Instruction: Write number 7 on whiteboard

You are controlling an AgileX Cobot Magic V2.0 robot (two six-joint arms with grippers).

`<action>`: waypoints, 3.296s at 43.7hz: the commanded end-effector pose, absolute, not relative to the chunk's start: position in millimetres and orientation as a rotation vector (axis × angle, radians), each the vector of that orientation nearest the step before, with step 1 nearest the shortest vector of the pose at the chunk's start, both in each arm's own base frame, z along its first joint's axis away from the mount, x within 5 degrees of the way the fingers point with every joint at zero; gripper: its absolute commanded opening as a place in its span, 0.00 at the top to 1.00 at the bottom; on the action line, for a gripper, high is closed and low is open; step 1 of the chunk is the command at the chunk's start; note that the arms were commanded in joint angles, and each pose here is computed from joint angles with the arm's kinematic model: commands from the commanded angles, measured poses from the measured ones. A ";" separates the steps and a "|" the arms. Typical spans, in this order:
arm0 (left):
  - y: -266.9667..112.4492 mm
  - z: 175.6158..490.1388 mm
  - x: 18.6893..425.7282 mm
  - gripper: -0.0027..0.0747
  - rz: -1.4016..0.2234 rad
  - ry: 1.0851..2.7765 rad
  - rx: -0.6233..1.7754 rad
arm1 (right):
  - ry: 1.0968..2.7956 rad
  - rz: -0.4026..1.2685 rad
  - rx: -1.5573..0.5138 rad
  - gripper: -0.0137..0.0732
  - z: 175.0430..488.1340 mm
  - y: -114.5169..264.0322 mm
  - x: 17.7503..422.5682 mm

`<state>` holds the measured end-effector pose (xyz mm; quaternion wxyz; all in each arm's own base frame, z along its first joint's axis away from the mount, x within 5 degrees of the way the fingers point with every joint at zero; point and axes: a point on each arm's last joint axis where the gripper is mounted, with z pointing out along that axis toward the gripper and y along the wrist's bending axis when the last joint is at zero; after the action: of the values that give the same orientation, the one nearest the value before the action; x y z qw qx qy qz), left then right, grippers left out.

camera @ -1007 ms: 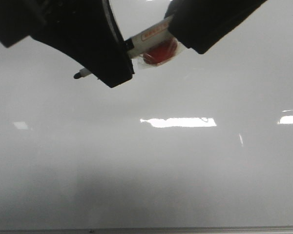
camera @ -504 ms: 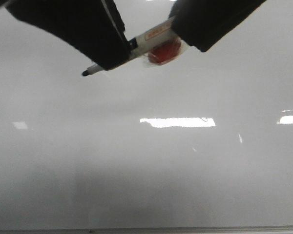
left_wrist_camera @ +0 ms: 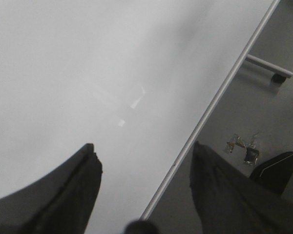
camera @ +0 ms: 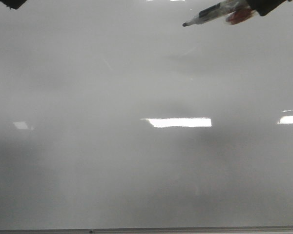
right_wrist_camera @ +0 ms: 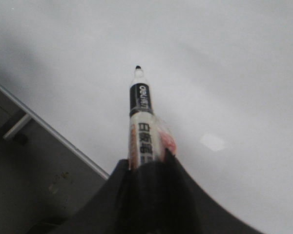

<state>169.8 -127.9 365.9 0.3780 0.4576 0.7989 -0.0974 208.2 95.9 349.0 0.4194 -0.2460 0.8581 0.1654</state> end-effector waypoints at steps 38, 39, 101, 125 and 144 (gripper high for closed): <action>-128.4 384.1 169.0 0.44 -0.283 1.946 1.085 | 2.162 0.336 -0.370 0.91 344.2 76.6 296.2; -128.4 384.1 169.0 0.44 -0.283 1.946 1.085 | 2.168 0.334 -0.363 0.91 344.8 73.4 295.3; -242.3 356.7 162.1 0.44 -0.597 1.747 1.630 | 1.891 0.529 -1.428 0.91 366.0 118.0 158.5; -251.7 349.3 167.9 0.73 -0.622 1.733 1.626 | 1.887 0.536 -1.420 0.91 366.5 118.5 158.7; -241.2 351.5 173.1 0.91 -0.574 1.791 1.589 | 1.967 0.500 -1.348 0.21 371.4 108.7 155.7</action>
<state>172.2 -248.0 325.9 0.2867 0.6403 0.6799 -0.2132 160.0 115.0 353.1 0.3126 -0.5500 0.7495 0.1952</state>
